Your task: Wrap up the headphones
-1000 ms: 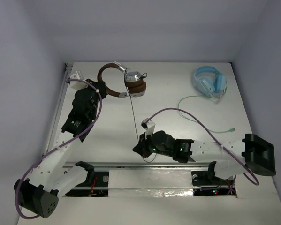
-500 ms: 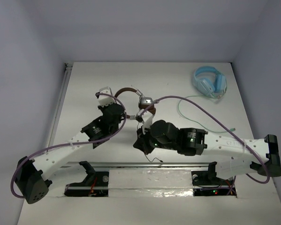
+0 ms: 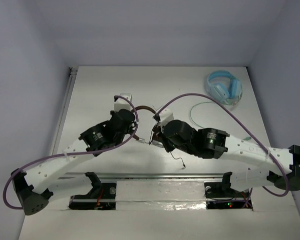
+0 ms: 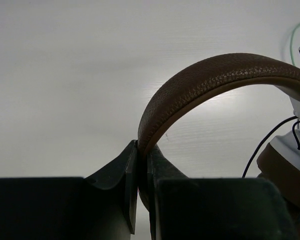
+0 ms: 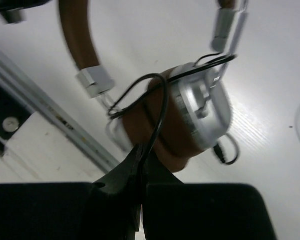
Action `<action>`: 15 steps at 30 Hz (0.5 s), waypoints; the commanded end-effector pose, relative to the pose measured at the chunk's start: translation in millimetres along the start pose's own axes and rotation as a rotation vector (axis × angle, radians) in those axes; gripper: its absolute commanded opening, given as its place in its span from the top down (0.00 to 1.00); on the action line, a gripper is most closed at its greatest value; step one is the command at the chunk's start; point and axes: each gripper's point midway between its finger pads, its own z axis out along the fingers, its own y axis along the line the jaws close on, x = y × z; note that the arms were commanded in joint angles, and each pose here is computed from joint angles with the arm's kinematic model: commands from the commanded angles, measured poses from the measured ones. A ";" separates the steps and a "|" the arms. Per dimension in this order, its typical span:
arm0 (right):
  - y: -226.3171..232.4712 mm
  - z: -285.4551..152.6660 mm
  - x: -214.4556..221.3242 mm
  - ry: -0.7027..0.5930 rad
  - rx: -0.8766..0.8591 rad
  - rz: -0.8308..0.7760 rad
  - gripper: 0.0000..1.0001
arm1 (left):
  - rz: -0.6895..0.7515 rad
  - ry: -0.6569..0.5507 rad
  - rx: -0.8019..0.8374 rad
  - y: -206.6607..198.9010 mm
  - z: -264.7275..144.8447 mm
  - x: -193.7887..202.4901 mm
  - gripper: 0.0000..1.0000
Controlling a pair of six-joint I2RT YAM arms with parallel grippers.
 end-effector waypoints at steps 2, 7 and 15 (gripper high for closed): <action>-45.5 -13.6 -25.3 -0.070 0.172 -0.012 1.00 | 0.118 0.031 0.131 -13.2 -20.5 -10.7 1.00; -68.7 -21.9 -35.5 -0.112 0.288 0.005 1.00 | 0.196 0.070 0.101 -6.4 -14.3 2.6 1.00; -82.0 -17.8 -33.8 -0.107 0.345 -0.019 1.00 | 0.240 0.079 0.197 -19.8 -15.1 9.9 1.00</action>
